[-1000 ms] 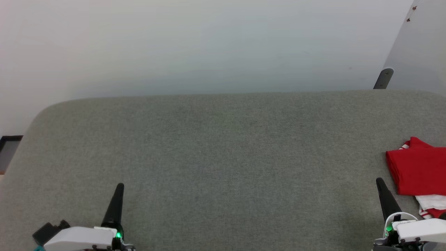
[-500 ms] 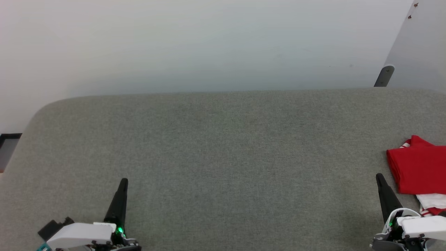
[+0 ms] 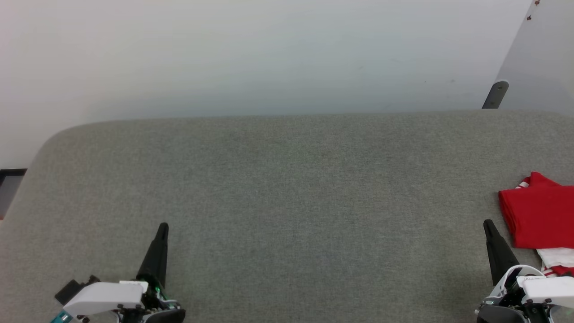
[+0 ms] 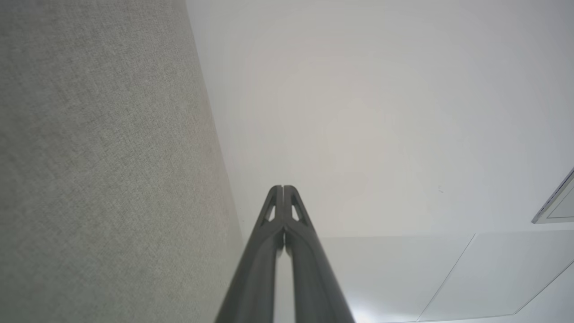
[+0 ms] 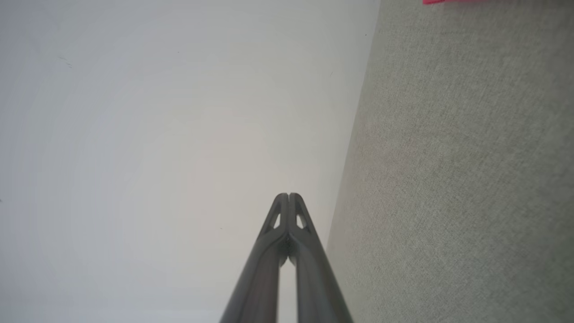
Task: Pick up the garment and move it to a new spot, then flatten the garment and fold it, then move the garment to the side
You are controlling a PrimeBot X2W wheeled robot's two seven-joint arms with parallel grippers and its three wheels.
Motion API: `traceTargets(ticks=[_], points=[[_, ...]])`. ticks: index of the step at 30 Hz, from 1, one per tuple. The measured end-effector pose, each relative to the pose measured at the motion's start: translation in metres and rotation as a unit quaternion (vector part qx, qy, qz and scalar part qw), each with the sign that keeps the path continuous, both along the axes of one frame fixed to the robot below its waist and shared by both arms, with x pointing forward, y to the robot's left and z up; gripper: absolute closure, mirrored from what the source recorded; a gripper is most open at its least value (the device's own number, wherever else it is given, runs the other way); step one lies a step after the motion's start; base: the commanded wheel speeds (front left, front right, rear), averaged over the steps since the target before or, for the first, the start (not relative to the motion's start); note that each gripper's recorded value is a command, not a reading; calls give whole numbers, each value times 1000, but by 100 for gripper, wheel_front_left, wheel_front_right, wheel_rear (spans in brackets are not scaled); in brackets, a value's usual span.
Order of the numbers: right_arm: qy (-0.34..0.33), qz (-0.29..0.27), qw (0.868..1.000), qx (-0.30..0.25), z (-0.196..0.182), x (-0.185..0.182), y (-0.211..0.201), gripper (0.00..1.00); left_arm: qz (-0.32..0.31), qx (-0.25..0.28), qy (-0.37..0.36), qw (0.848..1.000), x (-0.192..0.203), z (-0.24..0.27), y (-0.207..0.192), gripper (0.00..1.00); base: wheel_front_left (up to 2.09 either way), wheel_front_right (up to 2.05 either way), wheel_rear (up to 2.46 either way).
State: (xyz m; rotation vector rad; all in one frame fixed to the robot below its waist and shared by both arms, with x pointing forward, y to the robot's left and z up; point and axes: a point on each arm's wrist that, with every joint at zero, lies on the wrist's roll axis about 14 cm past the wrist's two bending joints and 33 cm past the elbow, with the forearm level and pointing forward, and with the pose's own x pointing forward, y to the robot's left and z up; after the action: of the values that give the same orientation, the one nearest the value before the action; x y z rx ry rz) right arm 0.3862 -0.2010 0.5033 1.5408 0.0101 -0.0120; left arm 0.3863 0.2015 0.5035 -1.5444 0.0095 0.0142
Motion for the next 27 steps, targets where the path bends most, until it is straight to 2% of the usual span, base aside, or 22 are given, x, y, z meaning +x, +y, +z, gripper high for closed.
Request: traceTargets(ticks=[4, 27], points=[[-1, 0, 1000, 15, 0, 1, 0, 100, -2, -15, -2, 1000, 1, 1, -2, 100, 0, 0, 0], [-5, 0, 1000, 16, 3, 2, 0, 100, -2, -15, -2, 1000, 1, 1, -2, 100, 0, 0, 0]])
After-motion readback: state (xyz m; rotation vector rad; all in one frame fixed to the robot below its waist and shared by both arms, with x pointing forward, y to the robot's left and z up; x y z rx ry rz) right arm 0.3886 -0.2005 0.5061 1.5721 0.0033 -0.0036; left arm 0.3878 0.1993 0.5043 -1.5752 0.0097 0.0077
